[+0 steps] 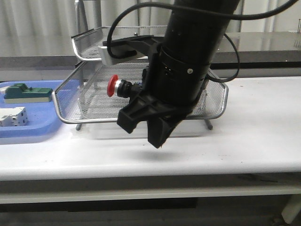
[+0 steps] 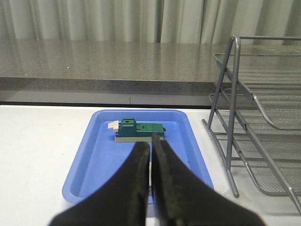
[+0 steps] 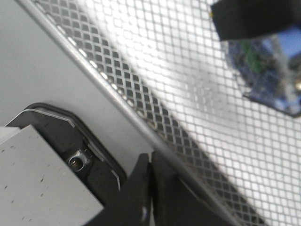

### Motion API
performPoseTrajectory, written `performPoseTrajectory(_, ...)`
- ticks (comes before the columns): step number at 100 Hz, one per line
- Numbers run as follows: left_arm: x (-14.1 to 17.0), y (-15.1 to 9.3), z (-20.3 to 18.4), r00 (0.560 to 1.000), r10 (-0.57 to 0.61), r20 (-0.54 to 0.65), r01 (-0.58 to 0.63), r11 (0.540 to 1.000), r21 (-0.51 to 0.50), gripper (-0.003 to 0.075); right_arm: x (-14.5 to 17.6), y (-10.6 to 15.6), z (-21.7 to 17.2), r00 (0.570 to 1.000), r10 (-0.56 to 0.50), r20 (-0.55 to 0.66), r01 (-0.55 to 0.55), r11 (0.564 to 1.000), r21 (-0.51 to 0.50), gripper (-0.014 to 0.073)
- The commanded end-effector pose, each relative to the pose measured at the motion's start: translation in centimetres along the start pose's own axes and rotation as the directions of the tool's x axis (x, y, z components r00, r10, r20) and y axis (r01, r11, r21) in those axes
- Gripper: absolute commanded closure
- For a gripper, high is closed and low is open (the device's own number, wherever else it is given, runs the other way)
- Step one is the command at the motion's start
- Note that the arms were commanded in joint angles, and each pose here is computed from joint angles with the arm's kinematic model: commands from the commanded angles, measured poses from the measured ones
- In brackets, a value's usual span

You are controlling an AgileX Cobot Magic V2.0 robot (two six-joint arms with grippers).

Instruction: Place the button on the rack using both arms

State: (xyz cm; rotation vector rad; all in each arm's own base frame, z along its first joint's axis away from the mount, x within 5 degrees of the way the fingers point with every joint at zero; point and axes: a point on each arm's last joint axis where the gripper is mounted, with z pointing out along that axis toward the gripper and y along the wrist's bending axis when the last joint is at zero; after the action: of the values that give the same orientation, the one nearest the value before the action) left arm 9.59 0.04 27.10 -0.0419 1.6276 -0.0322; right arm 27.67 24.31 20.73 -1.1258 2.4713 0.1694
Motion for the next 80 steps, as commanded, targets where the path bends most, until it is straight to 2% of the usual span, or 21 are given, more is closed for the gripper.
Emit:
performPoseTrajectory(1,-1.5,0.2,0.0,0.996,-0.013,0.093,0.015,1.000,-0.026,0.0716,-2.2,-1.6,-2.1,0.989,-0.026,0.143,0.018,0.998,0.063,0.0661)
performPoseTrajectory(32,-1.5,0.2,0.0,0.996,-0.013,0.093,0.015,1.000,-0.026,0.0716,-4.8,-5.9,-0.4,0.989,0.001,0.148,-0.022,0.990,0.138,0.0661)
performPoseTrajectory(49,-1.5,0.2,0.0,0.996,-0.013,0.093,0.015,1.000,-0.026,0.0716,-6.0,-7.9,-0.8,0.987,0.020,0.161,-0.048,0.985,0.168,0.0661)
performPoseTrajectory(80,-1.5,0.2,0.0,0.996,-0.013,0.093,0.015,1.000,-0.026,0.0716,-6.2,-7.5,-1.7,0.992,0.054,0.113,-0.069,0.988,0.137,0.0661)
